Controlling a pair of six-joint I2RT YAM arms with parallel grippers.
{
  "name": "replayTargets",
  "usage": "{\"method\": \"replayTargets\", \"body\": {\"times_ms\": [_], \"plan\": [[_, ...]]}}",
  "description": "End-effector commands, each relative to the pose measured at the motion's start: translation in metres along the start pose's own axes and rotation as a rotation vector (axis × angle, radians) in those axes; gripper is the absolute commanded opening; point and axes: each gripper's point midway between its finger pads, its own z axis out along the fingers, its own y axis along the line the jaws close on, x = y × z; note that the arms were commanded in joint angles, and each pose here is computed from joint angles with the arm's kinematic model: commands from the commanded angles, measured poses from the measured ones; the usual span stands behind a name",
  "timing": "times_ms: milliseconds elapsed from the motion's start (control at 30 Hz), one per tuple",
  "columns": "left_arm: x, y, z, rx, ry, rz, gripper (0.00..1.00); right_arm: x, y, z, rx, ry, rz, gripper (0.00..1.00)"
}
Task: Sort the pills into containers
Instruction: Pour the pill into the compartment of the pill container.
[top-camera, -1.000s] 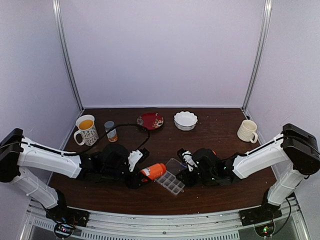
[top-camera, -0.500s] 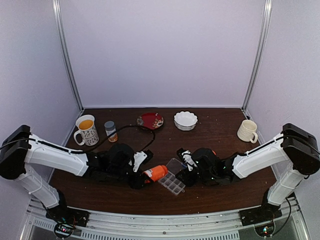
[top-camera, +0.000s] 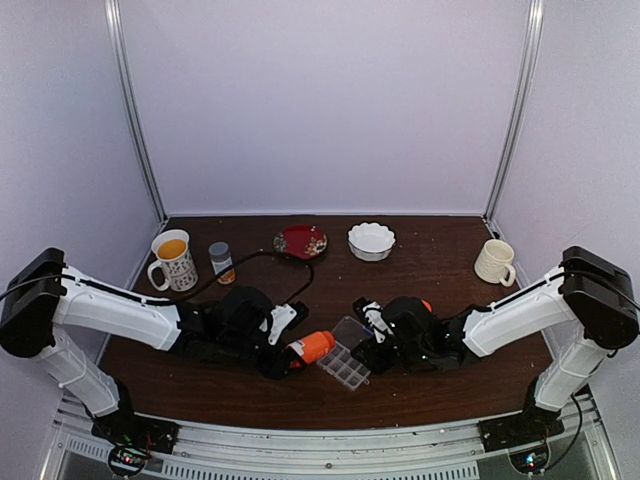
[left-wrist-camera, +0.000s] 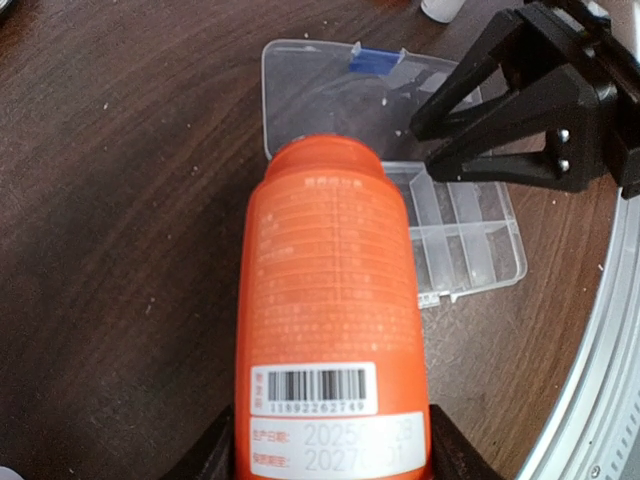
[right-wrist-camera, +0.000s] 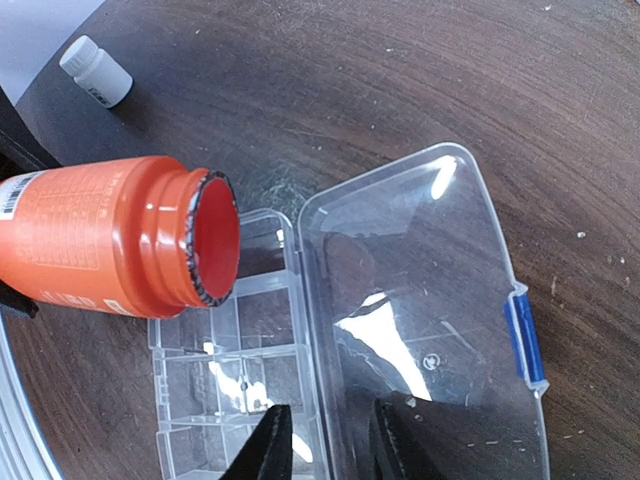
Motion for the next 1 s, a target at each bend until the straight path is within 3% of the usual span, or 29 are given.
{"method": "replayTargets", "body": {"times_ms": [0,333,667,967], "plan": [[-0.014,-0.008,-0.003,0.016,0.0,0.001,0.0,-0.007,0.004,0.001,0.001,-0.016,-0.011,0.29],[-0.033,-0.01,-0.026,-0.013,-0.03,0.022,0.0,-0.007,0.004,0.002,0.003,-0.015,-0.012,0.28],[-0.015,-0.006,-0.016,-0.028,0.075,-0.001,0.0,-0.006,0.004,0.002,0.003,-0.015,-0.011,0.28],[-0.038,-0.01,-0.038,-0.035,0.012,0.011,0.0,-0.006,0.004,0.001,0.002,-0.016,-0.009,0.28]]}}
